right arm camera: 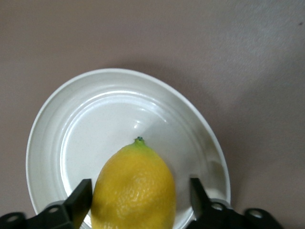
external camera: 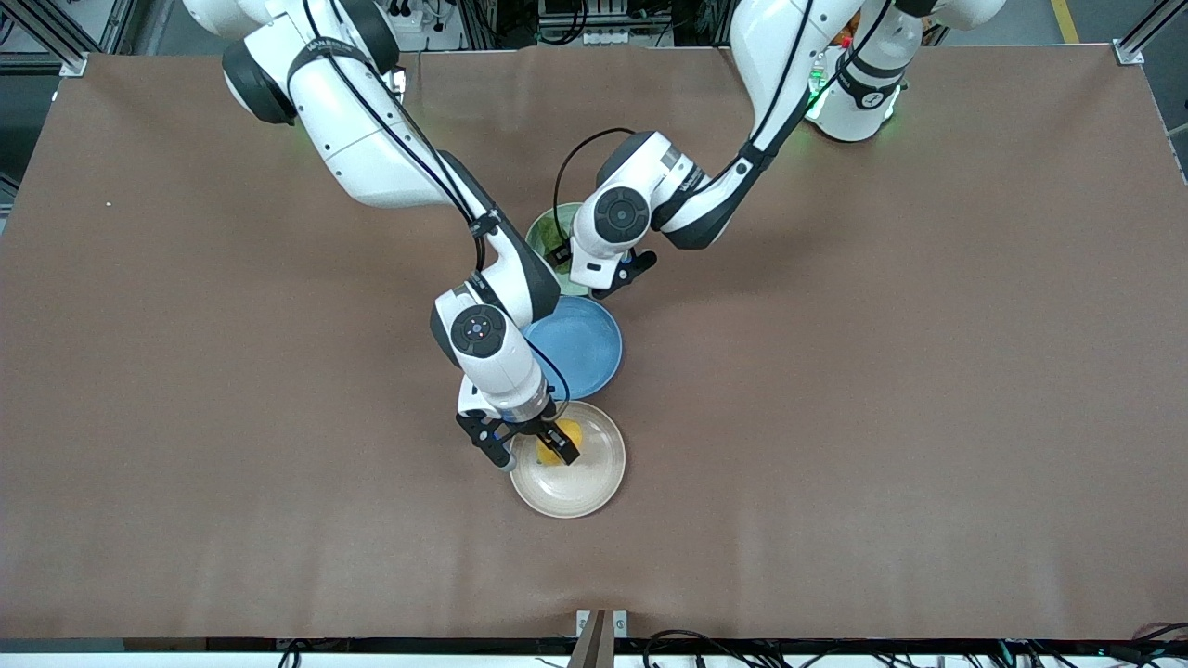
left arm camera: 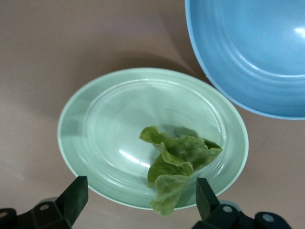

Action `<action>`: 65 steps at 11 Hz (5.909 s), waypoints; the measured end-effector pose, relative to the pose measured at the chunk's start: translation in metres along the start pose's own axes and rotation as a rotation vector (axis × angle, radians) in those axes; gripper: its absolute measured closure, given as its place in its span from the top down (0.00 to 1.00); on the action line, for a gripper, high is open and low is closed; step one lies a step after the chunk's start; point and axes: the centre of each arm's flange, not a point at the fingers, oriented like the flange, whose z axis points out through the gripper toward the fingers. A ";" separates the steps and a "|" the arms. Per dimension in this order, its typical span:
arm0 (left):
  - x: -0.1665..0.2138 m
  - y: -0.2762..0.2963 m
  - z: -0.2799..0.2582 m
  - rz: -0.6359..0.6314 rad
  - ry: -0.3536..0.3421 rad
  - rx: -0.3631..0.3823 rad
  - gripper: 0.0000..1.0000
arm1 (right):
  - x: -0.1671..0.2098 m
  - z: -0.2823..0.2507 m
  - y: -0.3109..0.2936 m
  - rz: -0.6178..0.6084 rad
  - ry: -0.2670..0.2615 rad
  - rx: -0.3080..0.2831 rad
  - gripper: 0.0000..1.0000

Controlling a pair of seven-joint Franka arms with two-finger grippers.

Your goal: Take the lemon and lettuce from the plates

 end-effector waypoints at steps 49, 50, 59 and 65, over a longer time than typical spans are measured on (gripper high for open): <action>0.361 -0.232 -0.244 -0.042 0.023 0.236 0.77 | 0.257 -0.176 0.288 -0.840 -0.071 -0.377 1.00; 0.365 -0.233 -0.255 -0.049 0.039 0.218 0.90 | 0.262 -0.201 0.274 -0.837 -0.064 -0.388 1.00; 0.266 -0.250 -0.433 0.313 0.332 0.126 1.00 | 0.246 -0.359 0.216 -0.797 -0.025 -0.368 1.00; 0.153 -0.294 -0.538 0.603 0.554 0.093 1.00 | 0.227 -0.470 0.195 -0.795 -0.093 -0.287 1.00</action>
